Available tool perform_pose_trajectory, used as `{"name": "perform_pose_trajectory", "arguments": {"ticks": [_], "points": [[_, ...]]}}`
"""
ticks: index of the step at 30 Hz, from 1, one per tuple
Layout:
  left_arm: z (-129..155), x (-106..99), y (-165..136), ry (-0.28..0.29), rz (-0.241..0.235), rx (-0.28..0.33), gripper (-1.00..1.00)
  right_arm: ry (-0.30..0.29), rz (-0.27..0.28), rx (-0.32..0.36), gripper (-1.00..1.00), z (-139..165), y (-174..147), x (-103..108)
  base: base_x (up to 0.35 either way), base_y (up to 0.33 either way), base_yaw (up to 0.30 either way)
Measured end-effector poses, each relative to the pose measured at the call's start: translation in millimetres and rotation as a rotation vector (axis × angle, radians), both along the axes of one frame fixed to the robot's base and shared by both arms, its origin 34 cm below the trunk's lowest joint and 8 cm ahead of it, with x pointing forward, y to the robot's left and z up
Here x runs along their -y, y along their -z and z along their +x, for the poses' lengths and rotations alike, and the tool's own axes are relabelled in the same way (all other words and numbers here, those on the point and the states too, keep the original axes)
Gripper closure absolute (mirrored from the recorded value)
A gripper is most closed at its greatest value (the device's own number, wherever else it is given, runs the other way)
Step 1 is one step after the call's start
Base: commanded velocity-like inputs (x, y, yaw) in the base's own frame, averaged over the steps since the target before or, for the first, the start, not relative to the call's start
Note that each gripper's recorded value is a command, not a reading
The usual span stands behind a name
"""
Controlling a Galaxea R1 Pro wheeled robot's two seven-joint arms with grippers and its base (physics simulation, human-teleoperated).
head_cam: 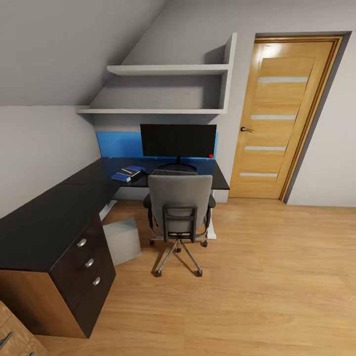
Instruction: In the bedroom, organize the workspace by keeping the computer under the desk, ensuring the monitor is on the desk, placing the keyboard on the desk next to the monitor, placing the mouse on the desk next to the keyboard, moving the folder from the swivel chair onto the desk next to the mouse, stacking the notebook on top of the folder with the pen on top of the notebook, and positioning the swivel chair next to the desk.
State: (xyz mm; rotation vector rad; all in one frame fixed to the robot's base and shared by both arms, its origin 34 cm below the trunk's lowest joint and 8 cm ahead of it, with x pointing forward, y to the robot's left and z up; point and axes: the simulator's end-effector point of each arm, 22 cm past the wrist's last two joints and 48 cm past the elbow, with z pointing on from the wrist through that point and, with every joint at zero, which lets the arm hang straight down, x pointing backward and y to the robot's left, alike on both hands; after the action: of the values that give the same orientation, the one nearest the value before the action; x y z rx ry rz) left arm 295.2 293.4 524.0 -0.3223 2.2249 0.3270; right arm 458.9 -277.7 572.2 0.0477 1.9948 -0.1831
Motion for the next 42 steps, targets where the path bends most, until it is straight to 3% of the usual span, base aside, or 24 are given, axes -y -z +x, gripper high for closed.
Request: {"name": "perform_pose_trajectory", "arguments": {"ticks": [11, 42], "points": [[-5.8, -1.9, 5.6, -0.009, 0.0, -0.036, -1.0, 0.0, 0.001, 0.0, -1.0, -0.1, 0.0, -0.7, 0.0, 0.0, 0.0], [-5.7, -0.5, 6.0, -0.004, -0.003, -0.037, -1.0, 0.0, 0.001, 0.0, -1.0, 0.0, 0.1, -0.8, 0.0, 0.0, 0.0]]}}
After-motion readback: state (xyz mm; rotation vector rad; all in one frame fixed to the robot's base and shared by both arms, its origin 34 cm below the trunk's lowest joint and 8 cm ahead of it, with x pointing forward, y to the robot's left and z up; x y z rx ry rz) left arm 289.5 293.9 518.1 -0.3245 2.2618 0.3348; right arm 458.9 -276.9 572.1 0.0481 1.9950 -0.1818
